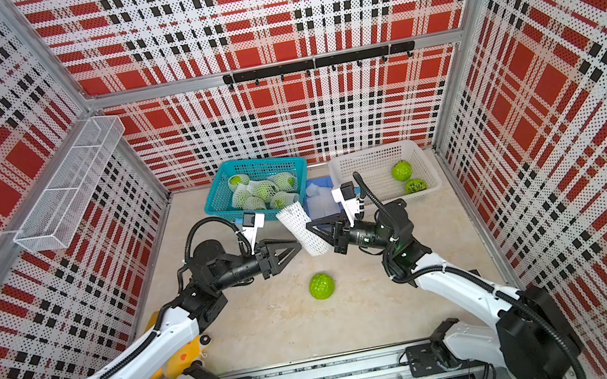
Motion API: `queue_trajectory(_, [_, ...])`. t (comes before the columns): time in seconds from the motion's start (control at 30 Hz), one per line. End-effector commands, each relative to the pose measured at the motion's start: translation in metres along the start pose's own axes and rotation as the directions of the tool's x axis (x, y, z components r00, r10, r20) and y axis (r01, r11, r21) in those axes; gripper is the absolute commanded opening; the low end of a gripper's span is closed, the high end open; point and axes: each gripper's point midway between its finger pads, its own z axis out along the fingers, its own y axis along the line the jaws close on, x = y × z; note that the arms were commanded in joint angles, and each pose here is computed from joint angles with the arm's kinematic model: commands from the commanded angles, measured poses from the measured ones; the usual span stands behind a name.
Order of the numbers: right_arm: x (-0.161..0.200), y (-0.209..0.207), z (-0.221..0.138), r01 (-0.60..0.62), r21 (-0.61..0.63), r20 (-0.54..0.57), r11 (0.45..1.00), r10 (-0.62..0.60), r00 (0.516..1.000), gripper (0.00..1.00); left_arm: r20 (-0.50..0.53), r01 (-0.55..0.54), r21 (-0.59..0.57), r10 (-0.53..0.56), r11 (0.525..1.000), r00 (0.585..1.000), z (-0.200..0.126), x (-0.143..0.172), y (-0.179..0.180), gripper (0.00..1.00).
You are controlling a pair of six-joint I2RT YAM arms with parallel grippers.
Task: Sleeve custard apples in foam nets
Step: Pick up the foam net from the storage box.
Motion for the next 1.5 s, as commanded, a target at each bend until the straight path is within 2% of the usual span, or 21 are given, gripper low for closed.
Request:
queue_trajectory(0.0, [-0.02, 0.006, 0.002, 0.032, -0.023, 0.069, 0.999, -0.03, 0.997, 0.0, 0.01, -0.001, 0.013, 0.001, 1.0, 1.0, 0.005, -0.002, -0.001, 0.48])
queue_trajectory(0.2, [-0.022, 0.008, 0.004, 0.009, -0.051, 0.086, 0.999, -0.005, 0.996, 0.0, 0.023, 0.023, -0.032, -0.022, 0.999, 0.999, 0.01, -0.002, 0.012, 0.56])
queue_trajectory(0.4, [-0.021, 0.01, 0.004, -0.002, -0.065, 0.078, 0.998, 0.007, 0.997, 0.0, 0.056, 0.0, -0.009, 0.001, 1.0, 0.998, 0.009, -0.013, 0.004, 0.56])
queue_trajectory(0.77, [-0.017, 0.005, 0.004, -0.004, -0.042, 0.074, 0.999, 0.007, 0.997, 0.0, 0.033, -0.009, 0.062, 0.006, 0.998, 0.999, 0.017, -0.011, -0.014, 0.39])
queue_trajectory(1.2, [-0.012, 0.005, -0.002, 0.034, -0.006, 0.045, 0.999, -0.033, 0.998, 0.0, 0.057, -0.01, 0.036, 0.008, 0.999, 0.998, 0.01, -0.012, -0.012, 0.23])
queue_trajectory(1.47, [-0.01, 0.003, -0.003, 0.063, 0.019, 0.025, 0.998, -0.063, 0.998, 0.0, 0.039, -0.016, 0.019, 0.016, 1.0, 0.999, 0.01, -0.009, -0.009, 0.09])
